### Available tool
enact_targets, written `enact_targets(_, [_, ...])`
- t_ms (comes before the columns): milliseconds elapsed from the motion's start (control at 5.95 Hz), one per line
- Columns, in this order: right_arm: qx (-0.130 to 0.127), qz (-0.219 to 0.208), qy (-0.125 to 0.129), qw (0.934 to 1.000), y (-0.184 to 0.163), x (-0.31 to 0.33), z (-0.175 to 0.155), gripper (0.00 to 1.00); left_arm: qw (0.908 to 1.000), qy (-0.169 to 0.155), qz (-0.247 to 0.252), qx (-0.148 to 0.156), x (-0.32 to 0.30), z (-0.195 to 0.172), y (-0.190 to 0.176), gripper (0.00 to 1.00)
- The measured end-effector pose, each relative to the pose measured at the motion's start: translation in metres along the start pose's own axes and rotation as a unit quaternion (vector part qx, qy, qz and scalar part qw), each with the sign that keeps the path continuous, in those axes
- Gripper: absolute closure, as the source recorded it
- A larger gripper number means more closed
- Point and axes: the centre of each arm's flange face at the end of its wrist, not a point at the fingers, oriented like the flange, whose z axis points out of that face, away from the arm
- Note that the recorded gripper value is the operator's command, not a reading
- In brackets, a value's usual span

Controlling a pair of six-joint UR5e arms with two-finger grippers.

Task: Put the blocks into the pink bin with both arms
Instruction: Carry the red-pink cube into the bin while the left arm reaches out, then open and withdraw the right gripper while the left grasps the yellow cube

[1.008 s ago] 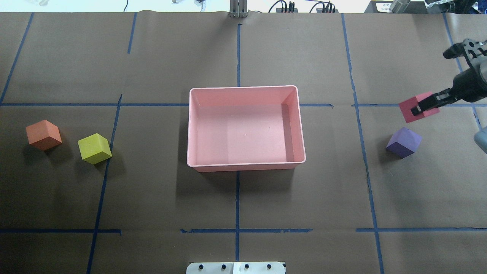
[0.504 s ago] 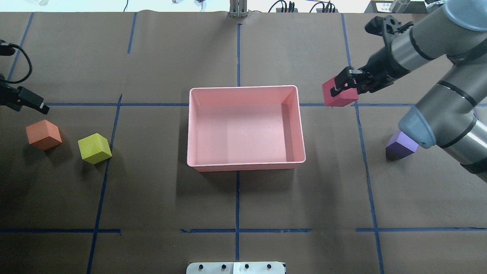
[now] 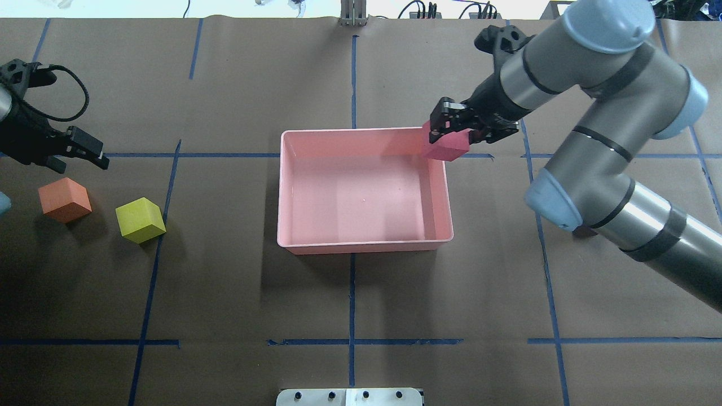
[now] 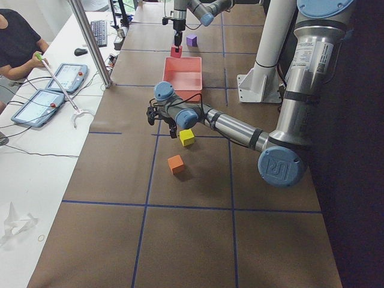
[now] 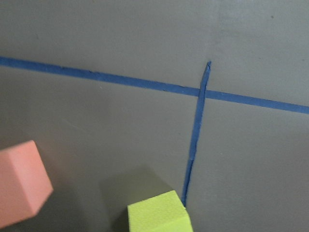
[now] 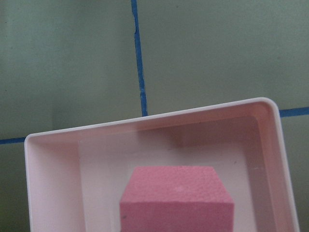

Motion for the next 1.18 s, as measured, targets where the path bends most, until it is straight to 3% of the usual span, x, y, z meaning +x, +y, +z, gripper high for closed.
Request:
enact_targets(168, [0.011,0.011,0.009,0.9998,0.015,-0.013,0.020,0.00,0.9992,-0.008,-0.038,0.013,0.009,0.014,0.008,0.00])
enact_targets(504, [0.049,0.024,0.033,0.9980,0.034,-0.021,0.051,0.00,0.9962,-0.019,-0.082,0.021,0.020,0.033,0.020,0.00])
enact_targets(1176, [0.069,0.029,0.039,0.9965,0.029,-0.016,0.051,0.00,0.9919,-0.044,-0.116,0.027,0.019,0.062,0.038,0.00])
